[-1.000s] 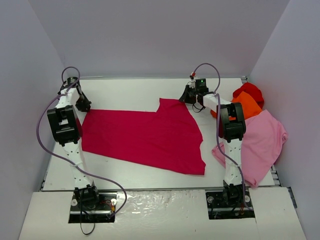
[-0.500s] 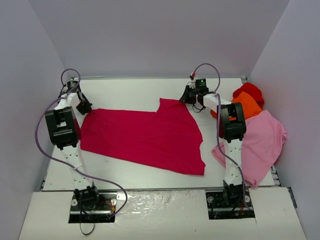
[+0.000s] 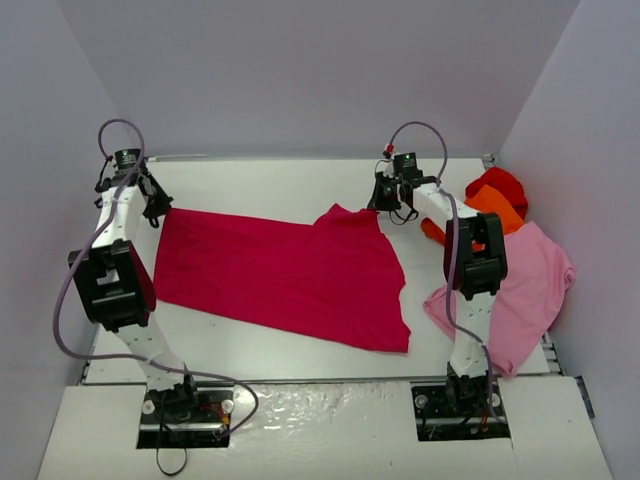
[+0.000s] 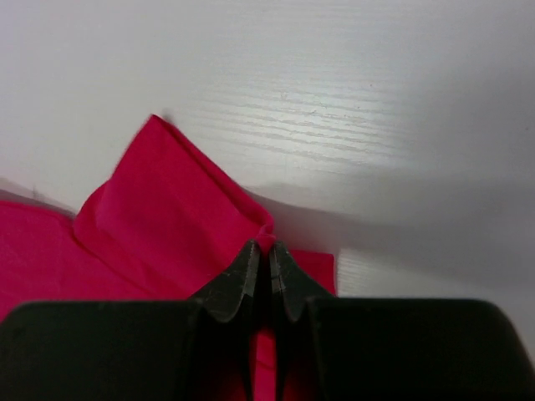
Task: Fold and stack the t-shirts
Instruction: Grap the side of the flattened tshirt furthest away from the robot with both arms, then fold the other side of the tshirt into a rectangle
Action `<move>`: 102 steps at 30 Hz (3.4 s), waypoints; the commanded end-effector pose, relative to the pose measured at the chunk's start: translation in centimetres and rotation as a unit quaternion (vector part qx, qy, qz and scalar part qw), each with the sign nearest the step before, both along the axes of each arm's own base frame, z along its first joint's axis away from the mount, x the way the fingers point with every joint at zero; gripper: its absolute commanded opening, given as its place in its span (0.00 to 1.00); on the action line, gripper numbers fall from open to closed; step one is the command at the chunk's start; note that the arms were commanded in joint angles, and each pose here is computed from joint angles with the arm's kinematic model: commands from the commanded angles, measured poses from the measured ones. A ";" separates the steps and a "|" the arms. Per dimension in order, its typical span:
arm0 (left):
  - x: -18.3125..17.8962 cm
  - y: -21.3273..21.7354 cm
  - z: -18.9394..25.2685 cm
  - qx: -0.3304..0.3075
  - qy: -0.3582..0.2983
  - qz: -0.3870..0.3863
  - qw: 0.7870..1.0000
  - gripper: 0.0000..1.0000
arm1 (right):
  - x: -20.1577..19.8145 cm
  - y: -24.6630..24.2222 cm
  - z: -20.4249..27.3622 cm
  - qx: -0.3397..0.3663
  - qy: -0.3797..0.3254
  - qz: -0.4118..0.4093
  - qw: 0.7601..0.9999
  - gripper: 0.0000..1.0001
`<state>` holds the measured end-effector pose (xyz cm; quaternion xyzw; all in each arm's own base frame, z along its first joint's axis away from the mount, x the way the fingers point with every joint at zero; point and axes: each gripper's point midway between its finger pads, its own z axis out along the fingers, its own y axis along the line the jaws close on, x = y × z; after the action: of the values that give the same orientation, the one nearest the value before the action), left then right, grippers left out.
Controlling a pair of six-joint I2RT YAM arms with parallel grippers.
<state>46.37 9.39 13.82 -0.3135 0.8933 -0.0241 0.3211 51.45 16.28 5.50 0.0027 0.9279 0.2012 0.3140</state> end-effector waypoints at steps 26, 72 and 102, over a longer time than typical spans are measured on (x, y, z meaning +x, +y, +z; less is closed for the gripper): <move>-18.0 -3.4 12.0 0.067 -0.078 -0.037 0.994 0.00 | -17.3 -0.3 14.1 -0.014 -0.103 0.006 0.995 0.00; -22.9 -1.6 9.7 0.123 0.009 -0.025 0.992 0.66 | -29.5 2.3 7.0 -0.081 0.012 -0.020 0.996 0.52; -16.5 -11.6 9.0 -0.107 -0.098 -0.152 0.978 0.55 | -22.0 7.6 -0.8 -0.108 0.019 0.072 0.991 0.00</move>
<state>28.72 -2.05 20.76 -0.2128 0.9019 -0.1906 0.3240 28.32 22.30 3.10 -0.0851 0.9576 0.0937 0.2589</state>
